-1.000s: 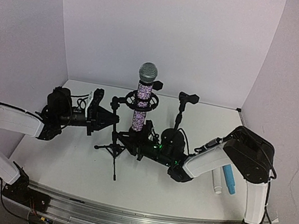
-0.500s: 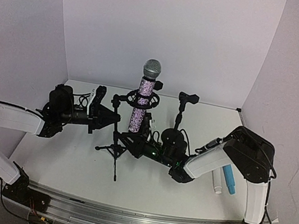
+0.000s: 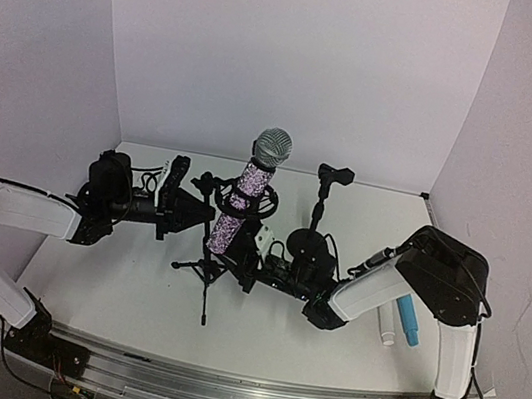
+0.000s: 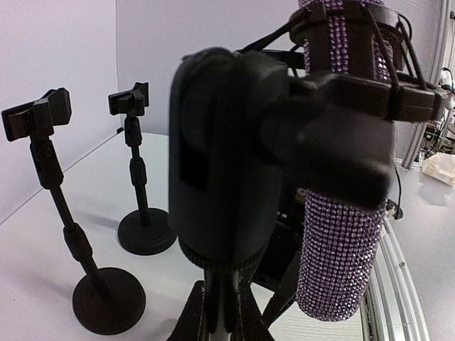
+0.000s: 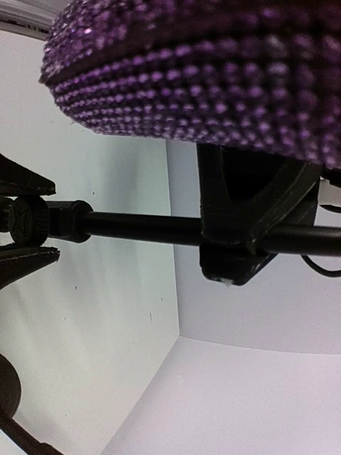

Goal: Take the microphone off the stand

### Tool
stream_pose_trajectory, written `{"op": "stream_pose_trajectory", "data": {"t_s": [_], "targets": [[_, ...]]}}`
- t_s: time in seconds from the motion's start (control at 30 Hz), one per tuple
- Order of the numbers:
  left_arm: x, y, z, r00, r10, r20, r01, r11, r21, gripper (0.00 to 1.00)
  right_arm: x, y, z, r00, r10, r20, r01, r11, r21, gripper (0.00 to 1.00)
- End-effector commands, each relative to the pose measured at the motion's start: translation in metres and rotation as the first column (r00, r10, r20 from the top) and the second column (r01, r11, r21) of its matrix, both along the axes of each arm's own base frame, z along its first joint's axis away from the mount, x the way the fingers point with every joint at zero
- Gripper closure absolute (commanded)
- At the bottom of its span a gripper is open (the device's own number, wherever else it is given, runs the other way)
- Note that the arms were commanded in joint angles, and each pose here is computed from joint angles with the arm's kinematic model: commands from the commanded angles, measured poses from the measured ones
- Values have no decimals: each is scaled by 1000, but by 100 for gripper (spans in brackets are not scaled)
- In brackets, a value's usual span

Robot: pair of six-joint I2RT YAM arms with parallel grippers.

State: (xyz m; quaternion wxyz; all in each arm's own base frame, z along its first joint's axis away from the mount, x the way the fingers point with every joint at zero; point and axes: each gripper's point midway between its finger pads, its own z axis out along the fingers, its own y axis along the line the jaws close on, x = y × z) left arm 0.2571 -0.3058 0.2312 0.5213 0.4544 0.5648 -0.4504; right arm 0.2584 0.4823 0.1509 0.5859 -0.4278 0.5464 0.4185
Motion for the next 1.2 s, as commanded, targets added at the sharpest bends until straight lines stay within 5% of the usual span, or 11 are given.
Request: {"op": "stream_pose_trajectory", "data": {"t_s": [0.0,0.1,0.4,0.5,0.6,0.8,0.93,1.17], "targets": [[18,4,-14,993,75,-95,-73,997,29,100,-7,4,-37,990,34,134,-13,989,-149,100],[19,3,-14,993,78,-91,-76,997,27,100,-3,2,-35,993,5,117,11,990,-142,96],[22,5,-13,992,99,-80,-98,995,16,100,1,-19,-11,984,-95,-148,90,995,-37,24],[20,5,-13,993,93,-76,-92,996,13,100,-5,-29,-4,950,-92,-298,99,995,10,24],[18,5,-12,994,86,-63,-86,996,7,100,-13,-36,0,848,-45,-528,101,992,77,29],[20,7,-11,994,103,-19,-103,995,4,100,-10,-37,1,460,57,-886,217,961,174,36],[21,6,-10,995,104,-4,-104,995,-1,100,0,-28,-3,249,144,-958,270,939,212,41],[19,5,-10,996,93,-2,-93,996,-6,100,18,1,27,138,321,-937,205,916,344,39]]}}
